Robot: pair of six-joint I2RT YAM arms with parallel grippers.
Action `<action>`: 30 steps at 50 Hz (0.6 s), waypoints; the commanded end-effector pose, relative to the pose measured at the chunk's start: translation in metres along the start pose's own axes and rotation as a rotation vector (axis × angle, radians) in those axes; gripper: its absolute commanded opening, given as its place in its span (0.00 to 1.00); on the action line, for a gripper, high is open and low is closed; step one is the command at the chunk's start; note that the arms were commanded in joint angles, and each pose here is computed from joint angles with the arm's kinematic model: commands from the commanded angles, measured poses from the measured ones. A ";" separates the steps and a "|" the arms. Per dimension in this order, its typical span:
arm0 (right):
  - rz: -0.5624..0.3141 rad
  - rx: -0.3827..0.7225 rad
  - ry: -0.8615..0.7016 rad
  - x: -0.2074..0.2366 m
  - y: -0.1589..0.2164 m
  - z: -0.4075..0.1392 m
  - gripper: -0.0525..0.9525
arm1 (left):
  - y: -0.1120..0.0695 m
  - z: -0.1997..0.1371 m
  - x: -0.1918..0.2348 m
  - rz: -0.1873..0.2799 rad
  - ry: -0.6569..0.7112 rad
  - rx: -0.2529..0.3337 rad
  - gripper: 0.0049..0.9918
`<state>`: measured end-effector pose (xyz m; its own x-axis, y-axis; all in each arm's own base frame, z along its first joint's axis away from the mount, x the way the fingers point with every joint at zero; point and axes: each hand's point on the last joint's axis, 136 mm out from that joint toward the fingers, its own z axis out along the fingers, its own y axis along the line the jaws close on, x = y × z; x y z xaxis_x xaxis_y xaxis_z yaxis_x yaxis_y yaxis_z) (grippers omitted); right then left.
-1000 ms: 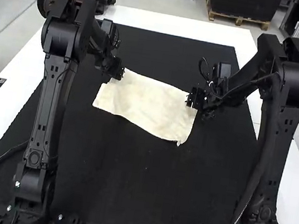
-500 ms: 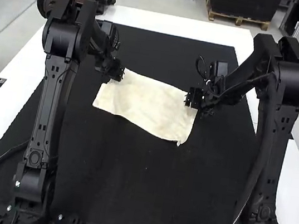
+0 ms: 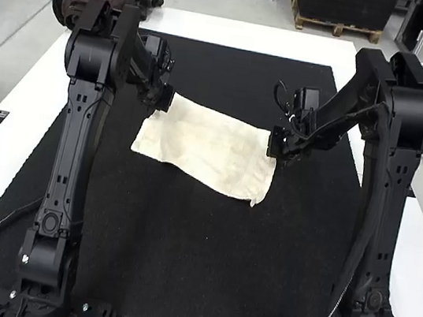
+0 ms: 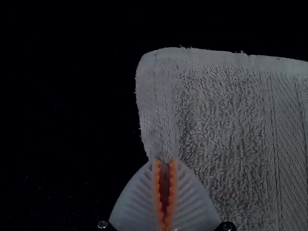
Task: Fold the towel.
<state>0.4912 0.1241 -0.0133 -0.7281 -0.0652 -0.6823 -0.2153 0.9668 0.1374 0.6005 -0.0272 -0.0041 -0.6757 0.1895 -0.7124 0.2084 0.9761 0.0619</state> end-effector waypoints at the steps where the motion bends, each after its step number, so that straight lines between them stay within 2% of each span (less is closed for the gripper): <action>1: 0.010 -0.022 0.014 0.007 0.005 -0.002 0.03 | 0.009 0.002 -0.011 0.007 -0.028 -0.015 0.02; 6: 0.009 -0.024 -0.025 -0.007 0.006 -0.009 0.03 | 0.009 -0.004 -0.024 0.006 -0.058 0.001 0.02; 16: 0.015 -0.024 -0.073 -0.026 0.005 -0.020 0.03 | 0.022 -0.017 -0.040 -0.009 -0.093 -0.003 0.02; 30: 0.020 -0.019 -0.128 -0.046 0.002 -0.042 0.03 | 0.034 -0.031 -0.043 -0.031 -0.095 0.008 0.02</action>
<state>0.4912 0.1254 0.0170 -0.6882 -0.0433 -0.7242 -0.2241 0.9621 0.1554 0.6040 -0.0129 0.0042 -0.6736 0.1599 -0.7216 0.2099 0.9775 0.0207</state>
